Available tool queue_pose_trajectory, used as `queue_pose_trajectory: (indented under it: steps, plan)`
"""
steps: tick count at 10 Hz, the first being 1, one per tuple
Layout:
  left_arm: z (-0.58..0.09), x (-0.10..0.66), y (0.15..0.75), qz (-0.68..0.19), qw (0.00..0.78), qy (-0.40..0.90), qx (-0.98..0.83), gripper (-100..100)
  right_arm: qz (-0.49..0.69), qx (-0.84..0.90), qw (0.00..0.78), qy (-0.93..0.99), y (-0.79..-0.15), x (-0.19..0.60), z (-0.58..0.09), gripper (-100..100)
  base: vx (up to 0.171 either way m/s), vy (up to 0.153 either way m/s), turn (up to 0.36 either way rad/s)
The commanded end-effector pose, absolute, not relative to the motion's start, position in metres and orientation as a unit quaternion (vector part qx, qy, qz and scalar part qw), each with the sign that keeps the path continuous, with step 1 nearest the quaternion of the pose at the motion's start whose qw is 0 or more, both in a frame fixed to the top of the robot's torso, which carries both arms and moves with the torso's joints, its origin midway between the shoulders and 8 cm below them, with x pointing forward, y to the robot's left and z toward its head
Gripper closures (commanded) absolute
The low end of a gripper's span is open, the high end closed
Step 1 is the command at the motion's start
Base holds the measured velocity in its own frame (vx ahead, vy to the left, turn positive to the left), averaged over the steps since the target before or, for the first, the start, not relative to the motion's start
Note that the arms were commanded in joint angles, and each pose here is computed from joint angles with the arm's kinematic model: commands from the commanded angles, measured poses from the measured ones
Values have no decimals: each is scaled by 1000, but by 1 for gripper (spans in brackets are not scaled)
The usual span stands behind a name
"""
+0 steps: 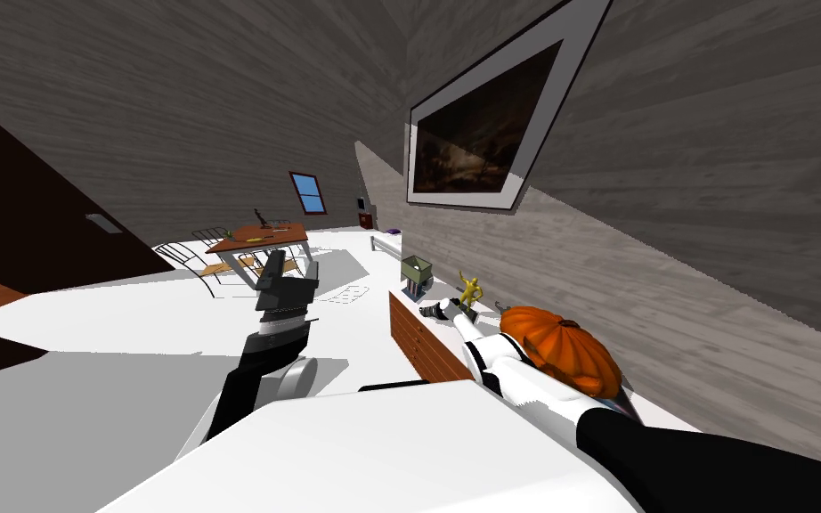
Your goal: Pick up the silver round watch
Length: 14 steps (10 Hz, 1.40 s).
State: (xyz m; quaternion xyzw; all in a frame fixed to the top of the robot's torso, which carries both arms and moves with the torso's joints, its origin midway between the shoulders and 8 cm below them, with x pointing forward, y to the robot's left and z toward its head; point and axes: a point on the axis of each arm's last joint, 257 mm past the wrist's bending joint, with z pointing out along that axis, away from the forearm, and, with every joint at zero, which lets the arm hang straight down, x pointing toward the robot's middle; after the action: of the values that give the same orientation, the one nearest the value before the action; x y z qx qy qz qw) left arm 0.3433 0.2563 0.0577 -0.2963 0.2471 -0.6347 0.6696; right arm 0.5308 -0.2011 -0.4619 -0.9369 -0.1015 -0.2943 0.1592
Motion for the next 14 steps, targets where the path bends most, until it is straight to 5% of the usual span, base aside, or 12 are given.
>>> queue_pose_trajectory:
  steps: [1, 2, 3, 14]
  plan:
    - [58, 343, 256, -635, 670, 247, -296, 0, -294, -937, 159, -102, -201, 531, -462, 100, 0, 0, 0]
    - [58, 343, 256, -635, 670, 247, -296, 0, -294, -937, 159, -102, -201, 531, -462, 0, 0, 0, 0]
    - [58, 343, 256, -635, 670, 247, -296, 0, -293, -937, 161, -98, -208, 525, -463, 100, 9, -3, -49]
    - [58, 343, 256, -635, 670, 247, -296, 0, -297, -937, 162, -90, -253, 489, -453, 100, 23, 20, -3]
